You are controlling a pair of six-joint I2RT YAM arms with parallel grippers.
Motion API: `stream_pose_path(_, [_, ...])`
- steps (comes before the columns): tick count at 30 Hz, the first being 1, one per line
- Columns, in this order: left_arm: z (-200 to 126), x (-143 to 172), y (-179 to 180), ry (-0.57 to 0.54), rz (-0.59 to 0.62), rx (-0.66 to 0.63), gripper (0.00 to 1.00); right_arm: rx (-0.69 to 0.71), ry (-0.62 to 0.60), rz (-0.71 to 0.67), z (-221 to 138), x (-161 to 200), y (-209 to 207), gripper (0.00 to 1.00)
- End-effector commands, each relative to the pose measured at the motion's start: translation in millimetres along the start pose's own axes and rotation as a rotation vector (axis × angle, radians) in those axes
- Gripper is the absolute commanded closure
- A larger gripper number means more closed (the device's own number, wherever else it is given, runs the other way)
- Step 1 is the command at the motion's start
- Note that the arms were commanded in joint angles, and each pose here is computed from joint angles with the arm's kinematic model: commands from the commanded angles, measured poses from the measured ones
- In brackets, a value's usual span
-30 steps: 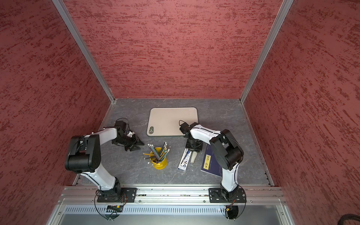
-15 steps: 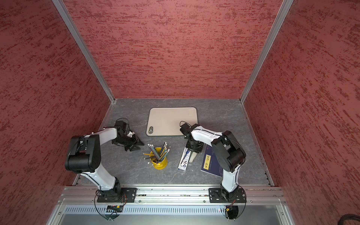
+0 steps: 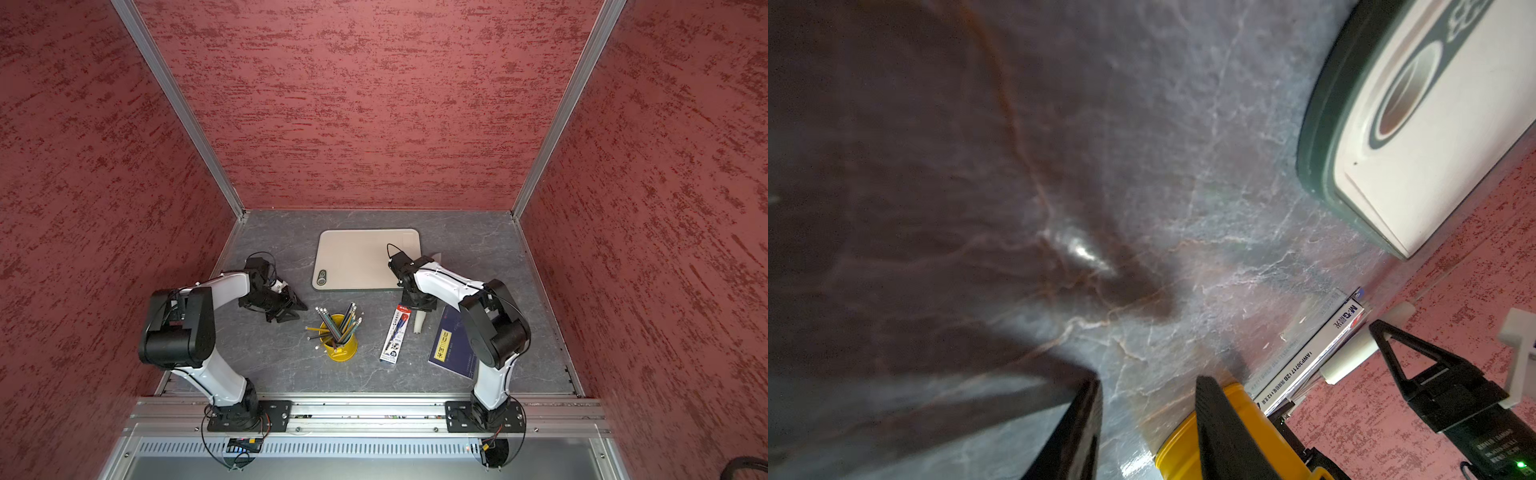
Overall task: Align the knife with the edge of the cutting board
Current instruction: Place the knife at the edge of the cutting board.
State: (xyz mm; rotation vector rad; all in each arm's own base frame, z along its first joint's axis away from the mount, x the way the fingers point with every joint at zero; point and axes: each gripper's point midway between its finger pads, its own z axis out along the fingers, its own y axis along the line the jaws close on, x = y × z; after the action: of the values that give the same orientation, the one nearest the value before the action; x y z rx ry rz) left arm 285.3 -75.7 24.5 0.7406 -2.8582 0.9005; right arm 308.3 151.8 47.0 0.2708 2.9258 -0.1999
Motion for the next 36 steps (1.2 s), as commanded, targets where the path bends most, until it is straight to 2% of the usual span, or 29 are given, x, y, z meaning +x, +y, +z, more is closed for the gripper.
stream_pose_path(1, [-1.1,-1.2,8.4,-0.013,0.005,-0.060,0.59,0.024,-0.082,-0.058,-5.8,-21.2,5.5,1.00])
stream_pose_path(5, [-1.2,-1.1,10.2,-0.013,0.000,-0.068,0.59,-0.004,-0.069,-0.090,1.7,-23.5,18.0,1.00])
stream_pose_path(12, [0.9,0.4,13.2,-0.004,-0.005,-0.083,0.59,-0.034,-0.043,-0.236,16.7,-20.4,33.9,1.00])
stream_pose_path(21, [-13.9,-3.2,13.1,-0.031,-0.005,-0.116,0.57,-0.069,-0.061,-0.331,12.2,-27.2,44.3,1.00])
stream_pose_path(32, [-39.1,-7.5,15.3,-0.106,0.004,-0.129,0.57,-0.103,0.014,-0.232,1.8,-27.4,52.5,1.00])
stream_pose_path(36, [-41.8,-6.4,17.2,-0.112,0.009,-0.126,0.56,-0.093,0.038,-0.212,8.0,-26.8,46.8,1.00])
